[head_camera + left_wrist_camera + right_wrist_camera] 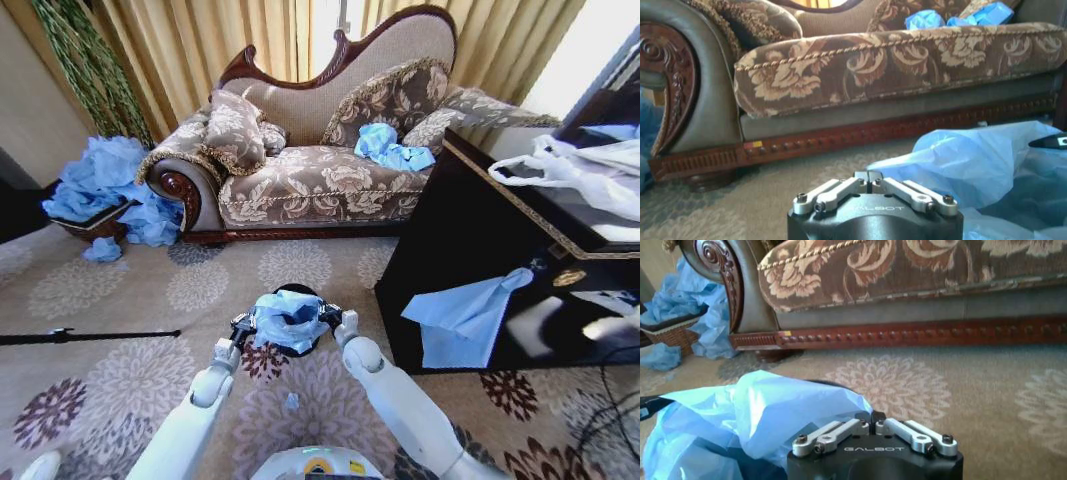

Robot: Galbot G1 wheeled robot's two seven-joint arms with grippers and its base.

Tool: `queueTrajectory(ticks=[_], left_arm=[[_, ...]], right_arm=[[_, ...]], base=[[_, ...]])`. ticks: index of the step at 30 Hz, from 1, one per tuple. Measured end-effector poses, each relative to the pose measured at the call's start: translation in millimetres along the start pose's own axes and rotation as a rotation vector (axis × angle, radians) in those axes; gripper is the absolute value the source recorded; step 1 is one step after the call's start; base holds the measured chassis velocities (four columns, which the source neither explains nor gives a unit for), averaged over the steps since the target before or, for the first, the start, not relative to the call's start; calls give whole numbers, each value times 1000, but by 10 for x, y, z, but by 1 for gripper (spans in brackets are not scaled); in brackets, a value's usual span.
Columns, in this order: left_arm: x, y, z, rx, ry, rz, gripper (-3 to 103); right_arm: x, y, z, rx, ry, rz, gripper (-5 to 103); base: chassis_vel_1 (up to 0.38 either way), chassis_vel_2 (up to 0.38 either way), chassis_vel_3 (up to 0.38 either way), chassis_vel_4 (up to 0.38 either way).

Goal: Place a garbage bag over the trash bin.

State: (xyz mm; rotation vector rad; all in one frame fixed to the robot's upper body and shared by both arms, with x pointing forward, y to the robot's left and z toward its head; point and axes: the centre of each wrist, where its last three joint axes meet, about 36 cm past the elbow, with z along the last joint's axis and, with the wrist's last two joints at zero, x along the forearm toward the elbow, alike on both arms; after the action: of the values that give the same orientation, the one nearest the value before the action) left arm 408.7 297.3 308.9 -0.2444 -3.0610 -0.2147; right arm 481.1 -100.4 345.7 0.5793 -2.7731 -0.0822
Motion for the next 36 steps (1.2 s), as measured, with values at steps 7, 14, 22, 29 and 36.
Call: queueTrajectory(ticks=[7, 14, 22, 29, 36], left_arm=[[-89, 20, -88, 30, -11, 5, 0], [-272, 82, -144, 55, -20, -3, 0], [-418, 48, -113, 128, -4, -9, 0], [-496, 91, -48, 161, 16, -21, 0], [-652, 124, 65, 244, 64, -57, 0]], right_arm=[[-71, -178, -23, 46, 2, -7, -1], [-239, -349, -85, 94, 2, -30, 0], [-403, -404, -10, 120, 17, -72, 0], [-601, -412, -35, 132, 12, -88, 0], [-741, -428, 21, 145, 21, -108, 0]], base=[[0, 0, 0, 0], [0, 0, 0, 0], [0, 0, 0, 0], [0, 0, 0, 0], [0, 0, 0, 0]])
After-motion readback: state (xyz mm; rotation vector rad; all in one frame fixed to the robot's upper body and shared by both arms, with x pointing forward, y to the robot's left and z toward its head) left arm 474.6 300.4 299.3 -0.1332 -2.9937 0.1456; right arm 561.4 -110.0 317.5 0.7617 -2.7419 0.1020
